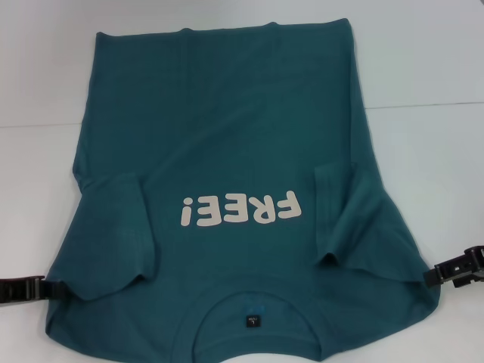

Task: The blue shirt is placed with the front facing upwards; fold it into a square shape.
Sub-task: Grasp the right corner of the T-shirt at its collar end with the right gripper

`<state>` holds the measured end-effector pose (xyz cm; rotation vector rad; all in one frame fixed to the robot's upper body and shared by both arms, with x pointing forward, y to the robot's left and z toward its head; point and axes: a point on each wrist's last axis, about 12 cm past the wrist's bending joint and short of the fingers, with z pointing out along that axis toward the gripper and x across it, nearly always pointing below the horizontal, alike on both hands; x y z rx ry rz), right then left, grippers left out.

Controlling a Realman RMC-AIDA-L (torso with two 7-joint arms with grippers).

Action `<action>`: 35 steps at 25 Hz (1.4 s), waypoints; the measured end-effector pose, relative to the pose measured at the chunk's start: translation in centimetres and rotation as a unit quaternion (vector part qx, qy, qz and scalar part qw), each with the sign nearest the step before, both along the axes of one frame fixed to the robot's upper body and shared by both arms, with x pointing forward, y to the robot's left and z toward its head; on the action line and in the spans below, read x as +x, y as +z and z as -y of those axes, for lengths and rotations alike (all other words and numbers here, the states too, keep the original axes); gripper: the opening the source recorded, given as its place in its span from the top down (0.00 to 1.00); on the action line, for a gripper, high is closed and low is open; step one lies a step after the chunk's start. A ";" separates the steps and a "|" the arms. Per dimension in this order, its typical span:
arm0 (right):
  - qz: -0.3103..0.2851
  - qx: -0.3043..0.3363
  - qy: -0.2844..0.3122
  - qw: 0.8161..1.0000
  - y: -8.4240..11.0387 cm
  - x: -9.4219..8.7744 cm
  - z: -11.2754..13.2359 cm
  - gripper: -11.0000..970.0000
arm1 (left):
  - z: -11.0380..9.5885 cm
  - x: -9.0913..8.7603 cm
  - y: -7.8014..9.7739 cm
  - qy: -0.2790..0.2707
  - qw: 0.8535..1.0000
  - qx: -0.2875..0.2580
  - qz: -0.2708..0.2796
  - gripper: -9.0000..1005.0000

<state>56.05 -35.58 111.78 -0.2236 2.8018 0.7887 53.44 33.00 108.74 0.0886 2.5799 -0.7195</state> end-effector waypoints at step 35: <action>-0.003 -0.018 0.027 0.999 -1.5 0.7 -1.9 0.88 | 0.1 0.0 -0.1 -0.009 1.000 -0.022 0.006 0.93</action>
